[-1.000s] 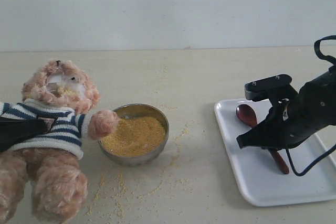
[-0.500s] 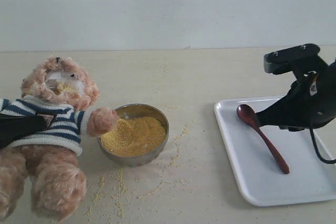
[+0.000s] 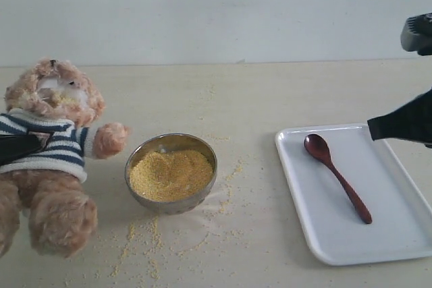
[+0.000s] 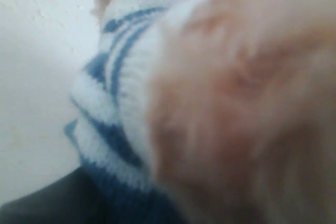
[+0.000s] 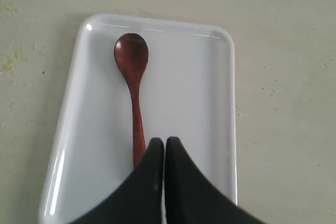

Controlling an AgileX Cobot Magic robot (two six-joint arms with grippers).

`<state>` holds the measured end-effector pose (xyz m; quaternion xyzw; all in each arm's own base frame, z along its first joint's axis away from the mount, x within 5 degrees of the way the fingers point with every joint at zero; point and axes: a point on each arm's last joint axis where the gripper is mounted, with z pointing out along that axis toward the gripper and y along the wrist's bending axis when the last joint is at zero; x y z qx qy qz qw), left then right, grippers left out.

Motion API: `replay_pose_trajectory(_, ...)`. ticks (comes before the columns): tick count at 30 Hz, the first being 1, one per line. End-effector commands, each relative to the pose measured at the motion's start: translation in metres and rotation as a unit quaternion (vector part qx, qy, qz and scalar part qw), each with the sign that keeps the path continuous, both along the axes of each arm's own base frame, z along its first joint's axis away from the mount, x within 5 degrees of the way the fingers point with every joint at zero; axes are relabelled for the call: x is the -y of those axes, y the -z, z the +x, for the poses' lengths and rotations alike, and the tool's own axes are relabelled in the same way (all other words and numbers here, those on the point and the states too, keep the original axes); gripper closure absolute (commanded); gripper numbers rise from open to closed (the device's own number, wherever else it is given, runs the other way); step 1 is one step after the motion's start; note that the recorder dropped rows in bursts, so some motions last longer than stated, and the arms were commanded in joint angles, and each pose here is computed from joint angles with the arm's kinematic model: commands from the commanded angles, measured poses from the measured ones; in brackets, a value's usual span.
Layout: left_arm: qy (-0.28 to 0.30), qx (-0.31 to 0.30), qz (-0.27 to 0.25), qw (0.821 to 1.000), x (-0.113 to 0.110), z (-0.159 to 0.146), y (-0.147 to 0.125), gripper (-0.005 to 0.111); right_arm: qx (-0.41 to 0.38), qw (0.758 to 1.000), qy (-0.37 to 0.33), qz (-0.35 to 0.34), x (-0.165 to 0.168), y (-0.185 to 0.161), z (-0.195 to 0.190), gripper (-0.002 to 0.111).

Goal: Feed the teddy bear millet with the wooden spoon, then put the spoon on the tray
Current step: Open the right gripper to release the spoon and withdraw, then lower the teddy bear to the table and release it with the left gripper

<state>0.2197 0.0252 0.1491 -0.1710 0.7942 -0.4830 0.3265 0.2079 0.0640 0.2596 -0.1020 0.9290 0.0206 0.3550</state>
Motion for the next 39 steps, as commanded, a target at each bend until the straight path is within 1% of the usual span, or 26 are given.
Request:
replay_pose_trajectory(1,-0.033,-0.022,0.027,0.999,-0.009,0.002,0.005,0.102,0.040,0.998,0.012,0.041,0.007,0.009,-0.022,0.108)
replay_pose_trajectory(5,-0.040,-0.028,0.047,0.998,-0.013,0.005,0.006,0.102,0.061,0.996,0.011,0.065,0.008,0.016,-0.032,0.108)
replay_pose_trajectory(9,-0.041,-0.012,0.087,0.995,-0.019,0.012,0.004,0.102,0.062,0.996,0.011,0.067,0.009,0.017,-0.033,0.108)
replay_pose_trajectory(17,-0.039,-0.018,0.129,0.991,-0.023,0.012,0.012,0.102,0.064,0.996,0.011,0.069,0.008,0.017,-0.033,0.108)
replay_pose_trajectory(25,-0.031,-0.067,0.107,0.992,-0.023,0.012,0.038,0.102,0.061,0.996,0.012,0.068,0.009,0.017,-0.033,0.108)
replay_pose_trajectory(27,-0.029,-0.077,0.102,0.991,-0.023,0.012,0.043,0.099,0.061,0.996,0.012,0.068,0.009,0.017,-0.033,0.108)
replay_pose_trajectory(28,-0.028,-0.081,0.100,0.991,-0.023,0.012,0.045,0.095,0.061,0.996,0.012,0.068,0.009,0.017,-0.033,0.108)
replay_pose_trajectory(30,-0.028,-0.084,0.099,0.991,-0.023,0.011,0.046,0.083,0.061,0.996,0.012,0.068,0.009,0.017,-0.033,0.108)
replay_pose_trajectory(33,-0.028,-0.085,0.098,0.991,-0.023,0.011,0.047,0.056,0.061,0.996,0.012,0.068,0.009,0.017,-0.033,0.108)
replay_pose_trajectory(36,-0.021,-0.076,0.108,0.991,-0.023,0.011,0.047,0.033,0.061,0.996,0.012,0.068,0.009,0.017,-0.033,0.108)
replay_pose_trajectory(38,-0.013,-0.064,0.121,0.991,-0.023,0.011,0.047,0.024,0.061,0.996,0.012,0.068,0.009,0.017,-0.033,0.108)
replay_pose_trajectory(39,-0.012,-0.063,0.122,0.990,-0.023,0.011,0.047,0.022,0.061,0.996,0.012,0.068,0.009,0.017,-0.033,0.108)
